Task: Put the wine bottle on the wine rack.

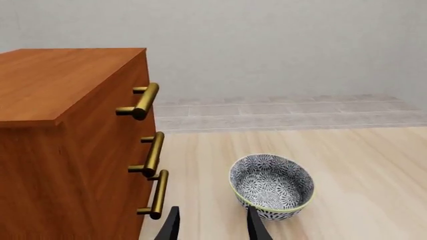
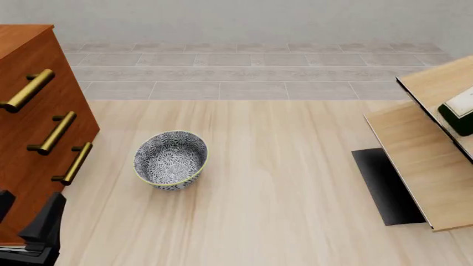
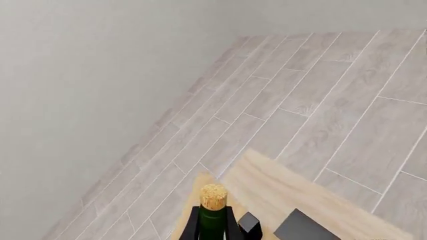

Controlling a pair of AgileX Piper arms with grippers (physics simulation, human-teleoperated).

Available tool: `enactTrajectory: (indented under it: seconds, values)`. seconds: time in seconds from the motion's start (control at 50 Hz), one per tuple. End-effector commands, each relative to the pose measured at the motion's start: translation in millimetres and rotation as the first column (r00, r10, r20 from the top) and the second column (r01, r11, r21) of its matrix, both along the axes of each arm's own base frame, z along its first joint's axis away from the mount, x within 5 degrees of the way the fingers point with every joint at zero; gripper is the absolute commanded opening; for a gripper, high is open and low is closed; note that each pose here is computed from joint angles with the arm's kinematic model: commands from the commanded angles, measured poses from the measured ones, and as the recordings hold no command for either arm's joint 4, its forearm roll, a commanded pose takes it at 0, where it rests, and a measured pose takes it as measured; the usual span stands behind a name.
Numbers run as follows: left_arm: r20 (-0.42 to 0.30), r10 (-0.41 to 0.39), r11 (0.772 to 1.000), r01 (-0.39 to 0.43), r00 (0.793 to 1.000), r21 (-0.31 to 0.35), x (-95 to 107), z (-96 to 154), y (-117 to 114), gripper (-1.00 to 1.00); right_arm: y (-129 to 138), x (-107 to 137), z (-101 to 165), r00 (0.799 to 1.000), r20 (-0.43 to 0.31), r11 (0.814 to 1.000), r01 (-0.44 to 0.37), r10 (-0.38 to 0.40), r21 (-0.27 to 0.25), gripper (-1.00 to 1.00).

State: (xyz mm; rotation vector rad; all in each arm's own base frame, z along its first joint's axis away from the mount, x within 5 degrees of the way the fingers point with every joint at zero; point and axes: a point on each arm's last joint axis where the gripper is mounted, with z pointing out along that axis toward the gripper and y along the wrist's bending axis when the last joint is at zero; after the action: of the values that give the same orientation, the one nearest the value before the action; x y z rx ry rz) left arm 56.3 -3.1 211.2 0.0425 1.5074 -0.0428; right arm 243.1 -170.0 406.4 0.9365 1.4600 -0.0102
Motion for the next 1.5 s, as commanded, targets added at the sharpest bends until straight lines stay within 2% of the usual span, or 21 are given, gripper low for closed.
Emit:
enactTrajectory:
  seconds: [0.02, 0.36, 1.32, 1.34, 1.5]
  values:
    - [0.000, -0.002, 1.000, 0.002, 1.000, 0.003, 0.0, 0.0, -0.1, 1.00, -18.3, 12.7, -43.8, 0.964, -0.265, 0.988, -0.029, -0.012, -0.150, -1.00]
    - [-0.007, 0.003, 1.000, -0.003, 1.000, 0.012, 0.1, -0.7, 0.1, 1.00, -32.3, 16.9, -62.8, 0.958, -0.285, 0.991, -0.005, -0.033, -0.132, -1.00]
    - [-0.014, 0.007, 1.000, -0.006, 1.000, 0.007, 0.1, -1.4, 0.3, 1.00, -30.9, 15.5, -65.9, 0.960, -0.276, 0.993, 0.000, -0.034, -0.122, -1.00]
    - [-0.014, 0.007, 1.000, -0.006, 1.000, 0.006, 0.1, -1.4, 0.3, 1.00, -31.7, 14.9, -65.3, 0.960, -0.276, 0.992, 0.003, -0.037, -0.124, 1.00]
    - [-0.013, 0.006, 1.000, -0.006, 1.000, 0.006, 0.1, -1.2, 0.3, 1.00, -31.9, 13.9, -60.0, 0.961, -0.274, 0.992, 0.005, -0.040, -0.126, 1.00]
